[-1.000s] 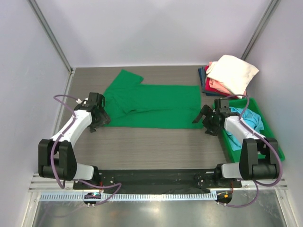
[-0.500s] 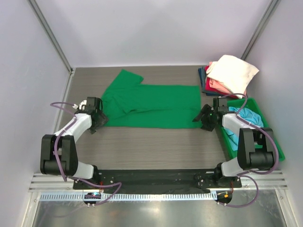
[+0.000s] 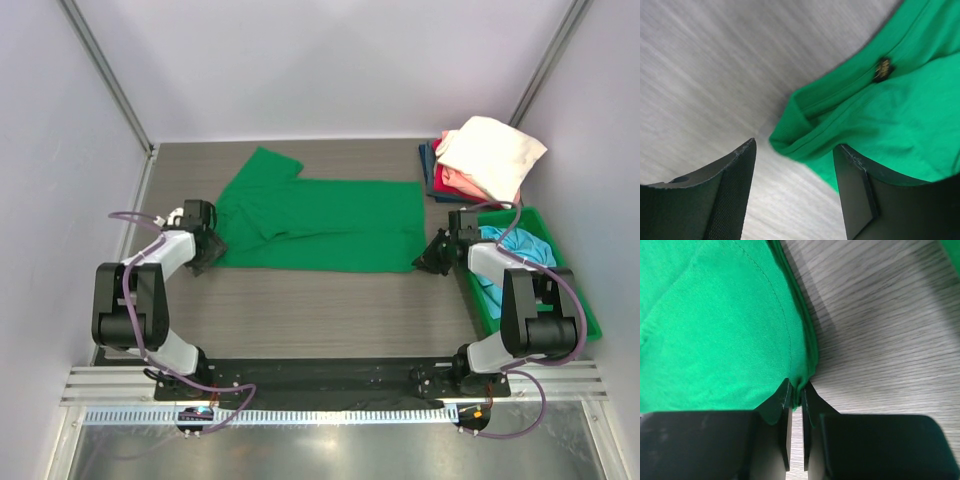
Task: Fold and stack the t-shirts
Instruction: Fold the tshirt
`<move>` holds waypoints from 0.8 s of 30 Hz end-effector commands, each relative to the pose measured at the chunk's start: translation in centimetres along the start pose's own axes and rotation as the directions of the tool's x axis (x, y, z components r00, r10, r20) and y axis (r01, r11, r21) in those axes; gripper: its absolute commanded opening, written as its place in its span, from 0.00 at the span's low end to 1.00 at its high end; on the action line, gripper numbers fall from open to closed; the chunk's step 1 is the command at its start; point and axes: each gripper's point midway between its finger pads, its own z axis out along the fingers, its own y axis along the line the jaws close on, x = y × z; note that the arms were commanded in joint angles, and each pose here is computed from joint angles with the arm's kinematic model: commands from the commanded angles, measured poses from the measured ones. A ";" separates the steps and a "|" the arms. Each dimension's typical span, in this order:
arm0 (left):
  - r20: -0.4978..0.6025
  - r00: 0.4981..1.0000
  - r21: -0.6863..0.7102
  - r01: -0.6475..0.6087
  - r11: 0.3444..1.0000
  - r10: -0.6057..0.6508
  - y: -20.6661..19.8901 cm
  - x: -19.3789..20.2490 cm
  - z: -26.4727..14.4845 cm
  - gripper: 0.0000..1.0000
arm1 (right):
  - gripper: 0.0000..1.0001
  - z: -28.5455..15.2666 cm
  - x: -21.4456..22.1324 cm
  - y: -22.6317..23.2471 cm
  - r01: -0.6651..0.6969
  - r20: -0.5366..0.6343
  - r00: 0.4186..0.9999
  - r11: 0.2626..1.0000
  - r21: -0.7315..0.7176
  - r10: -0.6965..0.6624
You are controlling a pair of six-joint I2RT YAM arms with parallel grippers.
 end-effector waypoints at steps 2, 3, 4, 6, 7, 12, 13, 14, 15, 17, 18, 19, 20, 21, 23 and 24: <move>0.069 0.997 0.040 0.044 0.998 -0.047 -2.1 -2.6 0.4 0.62 | 0.06 -0.5 -2.7 2.2 0.003 0.077 0.997 0.999 -0.049 0.000; 0.074 0.996 0.047 0.048 0.998 -0.051 -2.4 -3.0 0.4 0.58 | 0.05 -0.5 -2.8 2.3 0.004 0.081 0.997 0.999 -0.047 0.000; 0.076 0.996 0.049 0.047 0.998 -0.051 -2.5 -3.0 0.5 0.54 | 0.04 -0.4 -2.9 2.2 0.003 0.079 0.997 0.999 -0.043 0.001; 0.080 0.995 0.063 0.047 0.997 -0.052 -3.0 -3.3 0.8 0.28 | 0.01 -0.3 -3.1 2.3 0.003 0.084 0.996 0.999 -0.042 0.000; 0.077 0.996 0.067 0.046 0.997 -0.052 -3.1 -3.3 0.9 0.18 | 0.01 0.0 -3.1 2.1 0.001 0.081 0.997 0.999 -0.035 0.002; 0.118 0.991 0.087 0.060 0.994 -0.070 -4.5 -5.6 -0.2 0.00 | 0.01 0.4 -5.7 3.8 -0.012 0.134 0.991 0.999 -0.052 0.019; 0.128 0.988 0.094 0.070 0.993 -0.082 -4.8 -6.6 -0.7 0.00 | 0.01 0.5 -6.3 4.5 -0.011 0.136 0.991 0.998 -0.063 0.020; 0.142 0.985 0.123 0.076 0.990 -0.094 -6.0 -8.3 -2.1 0.00 | 0.01 0.8 -7.9 5.8 -0.015 0.136 0.990 0.997 -0.073 0.024; 0.140 0.985 0.135 0.078 0.988 -0.097 -6.8 -9.0 -2.7 0.00 | 0.01 0.7 -8.8 6.9 -0.016 0.135 0.990 0.996 -0.086 0.028; 0.133 0.977 0.197 0.140 0.970 -0.168 -8.3 -13.6 -5.1 0.00 | 0.01 0.3 -12.1 10.5 -0.018 0.160 0.986 0.989 -0.149 0.042; 0.105 0.980 0.220 0.145 0.965 -0.171 -9.2 -14.4 -5.4 0.00 | 0.01 -0.2 -13.2 11.8 -0.016 0.168 0.985 0.985 -0.173 0.046; 0.110 0.978 0.246 0.147 0.958 -0.179 -9.9 -16.0 -6.7 0.00 | 0.01 -1.2 -14.2 13.5 -0.004 0.174 0.984 0.978 -0.210 0.042; 0.145 0.972 0.299 0.136 0.944 -0.185 -11.4 -18.5 -9.8 0.00 | 0.01 -3.4 -16.5 16.0 0.019 0.221 0.974 0.967 -0.255 0.039; 0.163 0.968 0.337 0.126 0.933 -0.190 -11.9 -19.6 -11.8 0.00 | 0.01 -5.2 -17.4 17.3 0.030 0.256 0.966 0.960 -0.279 0.044; 0.218 0.954 0.368 0.114 0.923 -0.204 -11.9 -21.2 -15.0 0.00 | 0.01 -7.9 -18.8 17.9 0.034 0.319 0.946 0.964 -0.265 0.054; 0.236 0.950 0.365 0.109 0.925 -0.205 -11.4 -21.4 -15.7 0.00 | 0.01 -9.5 -18.9 18.2 0.047 0.344 0.937 0.962 -0.271 0.051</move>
